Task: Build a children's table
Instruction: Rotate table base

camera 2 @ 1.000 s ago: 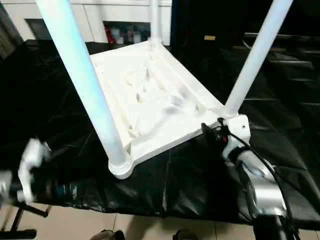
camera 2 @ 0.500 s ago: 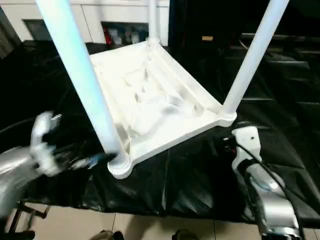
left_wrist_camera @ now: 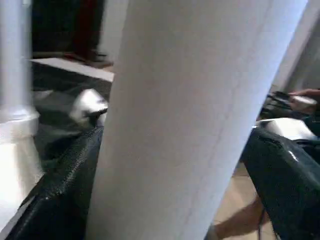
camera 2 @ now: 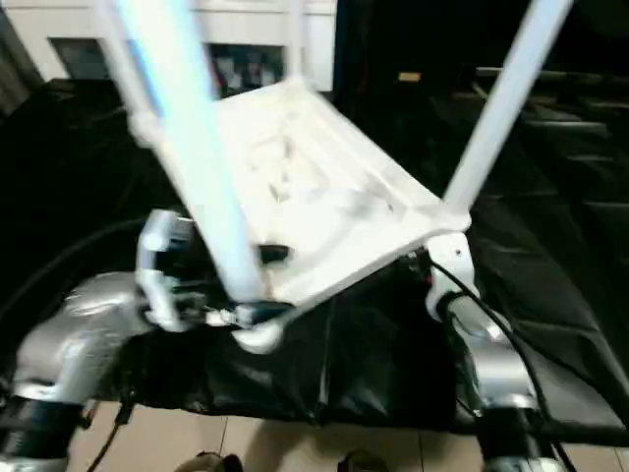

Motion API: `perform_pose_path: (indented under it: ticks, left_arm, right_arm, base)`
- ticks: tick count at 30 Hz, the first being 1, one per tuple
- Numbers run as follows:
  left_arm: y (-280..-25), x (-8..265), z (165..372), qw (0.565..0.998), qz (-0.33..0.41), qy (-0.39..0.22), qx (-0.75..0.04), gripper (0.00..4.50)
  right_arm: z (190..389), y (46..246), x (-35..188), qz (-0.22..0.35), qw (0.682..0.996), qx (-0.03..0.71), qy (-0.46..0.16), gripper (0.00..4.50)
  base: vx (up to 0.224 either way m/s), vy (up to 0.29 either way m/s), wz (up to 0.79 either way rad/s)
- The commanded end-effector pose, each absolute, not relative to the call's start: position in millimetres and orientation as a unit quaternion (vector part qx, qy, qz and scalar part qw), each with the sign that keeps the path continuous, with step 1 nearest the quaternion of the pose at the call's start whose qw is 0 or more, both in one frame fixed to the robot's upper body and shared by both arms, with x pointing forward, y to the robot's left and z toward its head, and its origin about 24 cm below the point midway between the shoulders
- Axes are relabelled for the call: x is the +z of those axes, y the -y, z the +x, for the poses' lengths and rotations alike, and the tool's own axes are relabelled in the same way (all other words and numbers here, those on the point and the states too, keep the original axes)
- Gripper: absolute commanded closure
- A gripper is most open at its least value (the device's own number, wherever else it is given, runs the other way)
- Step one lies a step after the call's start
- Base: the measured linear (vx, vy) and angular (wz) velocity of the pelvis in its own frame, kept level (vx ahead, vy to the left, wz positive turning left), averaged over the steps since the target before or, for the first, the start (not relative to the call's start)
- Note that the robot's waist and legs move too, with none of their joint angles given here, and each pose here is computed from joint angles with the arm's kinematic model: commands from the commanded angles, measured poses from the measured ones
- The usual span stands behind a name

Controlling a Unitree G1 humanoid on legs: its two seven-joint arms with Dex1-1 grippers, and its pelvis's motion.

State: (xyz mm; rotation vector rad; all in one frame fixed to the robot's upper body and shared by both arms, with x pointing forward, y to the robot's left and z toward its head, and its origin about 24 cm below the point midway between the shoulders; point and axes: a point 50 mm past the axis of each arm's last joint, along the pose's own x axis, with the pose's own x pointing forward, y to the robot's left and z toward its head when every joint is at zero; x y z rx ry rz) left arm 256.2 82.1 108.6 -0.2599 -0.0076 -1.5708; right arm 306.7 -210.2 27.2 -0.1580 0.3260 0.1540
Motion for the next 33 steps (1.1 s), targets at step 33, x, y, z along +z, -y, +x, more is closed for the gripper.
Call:
perform_pose_path:
  ticks: [33]
  left_arm:
    - [-52,77,302,0.685,0.090,-0.030,-0.723,0.07]
  right_arm:
    - [274.3,228.6,54,-0.093,0.946,0.283,-0.125,1.47]
  base:
    - [0.000,0.000,0.00]
